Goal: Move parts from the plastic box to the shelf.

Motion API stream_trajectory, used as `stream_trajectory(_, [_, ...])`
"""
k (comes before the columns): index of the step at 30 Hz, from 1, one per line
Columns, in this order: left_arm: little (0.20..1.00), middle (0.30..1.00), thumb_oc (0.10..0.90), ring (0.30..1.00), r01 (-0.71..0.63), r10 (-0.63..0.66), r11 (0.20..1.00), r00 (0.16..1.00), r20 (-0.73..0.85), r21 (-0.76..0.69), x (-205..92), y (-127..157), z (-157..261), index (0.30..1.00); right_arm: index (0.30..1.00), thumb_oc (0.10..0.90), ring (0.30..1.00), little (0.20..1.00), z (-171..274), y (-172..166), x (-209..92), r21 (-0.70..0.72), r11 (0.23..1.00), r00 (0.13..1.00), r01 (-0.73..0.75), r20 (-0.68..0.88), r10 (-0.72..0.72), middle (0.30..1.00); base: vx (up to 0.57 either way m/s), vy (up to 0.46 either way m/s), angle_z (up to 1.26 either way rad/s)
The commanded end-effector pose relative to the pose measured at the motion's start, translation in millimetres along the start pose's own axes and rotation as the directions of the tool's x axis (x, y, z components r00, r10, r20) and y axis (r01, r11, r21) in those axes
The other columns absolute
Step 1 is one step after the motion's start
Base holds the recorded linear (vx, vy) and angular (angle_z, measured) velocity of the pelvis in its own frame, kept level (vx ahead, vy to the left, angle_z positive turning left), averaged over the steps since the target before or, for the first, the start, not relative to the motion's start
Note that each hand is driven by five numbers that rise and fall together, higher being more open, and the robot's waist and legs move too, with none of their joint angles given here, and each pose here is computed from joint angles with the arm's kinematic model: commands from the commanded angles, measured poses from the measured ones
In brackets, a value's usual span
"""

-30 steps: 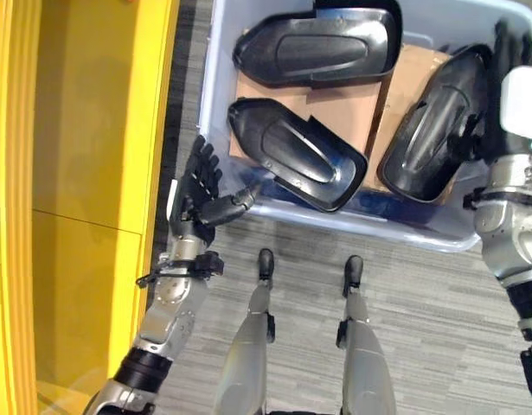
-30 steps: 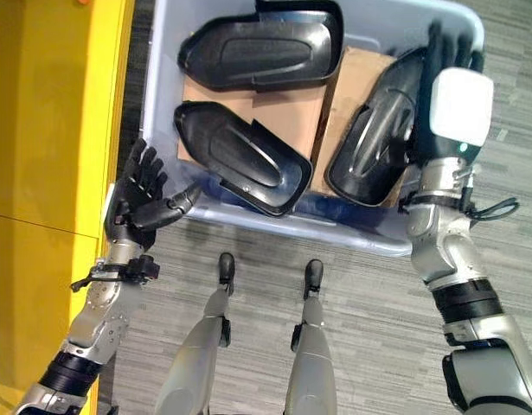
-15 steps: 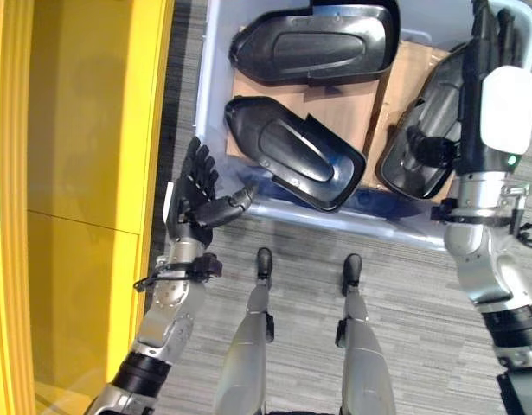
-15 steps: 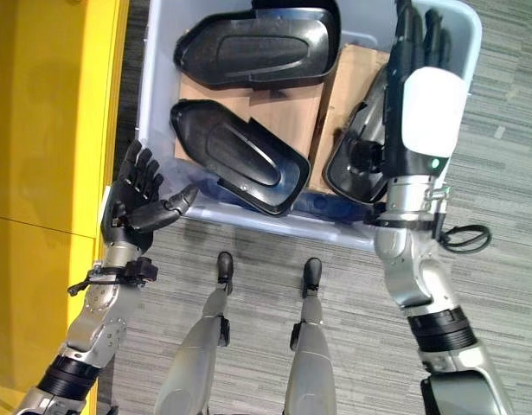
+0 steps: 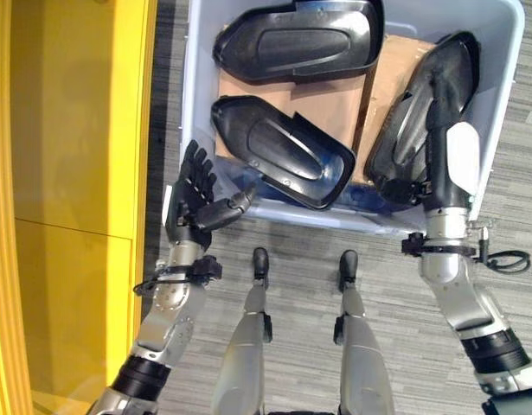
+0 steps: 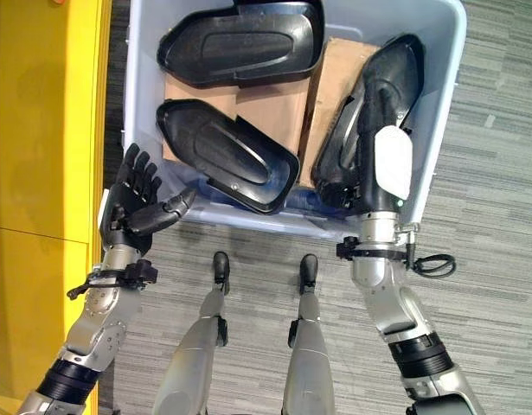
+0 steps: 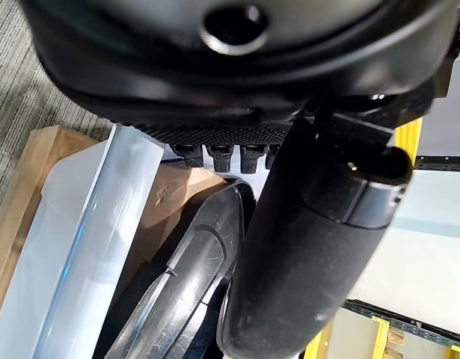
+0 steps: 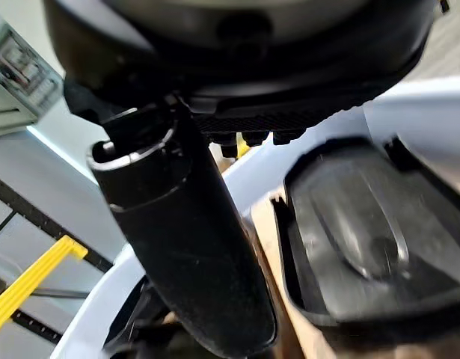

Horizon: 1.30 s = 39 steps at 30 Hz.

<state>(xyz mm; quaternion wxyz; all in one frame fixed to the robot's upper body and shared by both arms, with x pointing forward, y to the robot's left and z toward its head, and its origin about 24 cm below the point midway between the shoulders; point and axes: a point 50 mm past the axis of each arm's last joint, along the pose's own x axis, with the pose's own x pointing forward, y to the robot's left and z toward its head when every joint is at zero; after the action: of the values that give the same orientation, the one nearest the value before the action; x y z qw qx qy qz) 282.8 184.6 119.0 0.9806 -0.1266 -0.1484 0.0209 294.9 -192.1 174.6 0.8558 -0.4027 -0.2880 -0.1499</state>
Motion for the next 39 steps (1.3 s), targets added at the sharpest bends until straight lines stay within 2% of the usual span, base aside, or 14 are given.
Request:
stream_trajectory(1, [1.000,1.000,0.900,1.000,0.017,-0.020,1.000,0.978,0.206,0.016,-0.9,-0.9,39.0,1.000,1.000,0.900,1.000,1.000,38.9,-25.0,18.5,0.124,0.983,0.969,0.139,0.188,-0.161,1.000,0.00,0.000,0.00])
stream_trajectory(11, [1.000,1.000,0.900,1.000,0.009,-0.010,1.000,0.980,0.198,0.004,-0.8,-2.3,35.9,1.000,1.000,0.900,1.000,1.000,27.8,-6.2,18.7,0.139,0.986,0.989,0.092,0.104,-0.107,1.000,0.00,0.000,0.00])
stream_trajectory(22, [1.000,1.000,0.900,1.000,0.004,-0.002,1.000,0.977,0.211,-0.008,-0.1,-2.9,37.1,1.000,1.000,0.900,1.000,1.000,-2.3,-5.2,24.7,-0.015,0.989,0.989,0.146,-0.017,-0.146,1.000,0.00,0.000,0.00])
stream_trajectory(39, [1.000,1.000,0.900,1.000,0.027,-0.020,0.999,0.980,0.200,-0.030,1.3,-9.4,32.4,1.000,1.000,0.900,1.000,1.000,-30.3,34.5,22.8,-0.111,0.994,0.985,0.001,-0.173,-0.020,1.000,0.00,0.000,0.00])
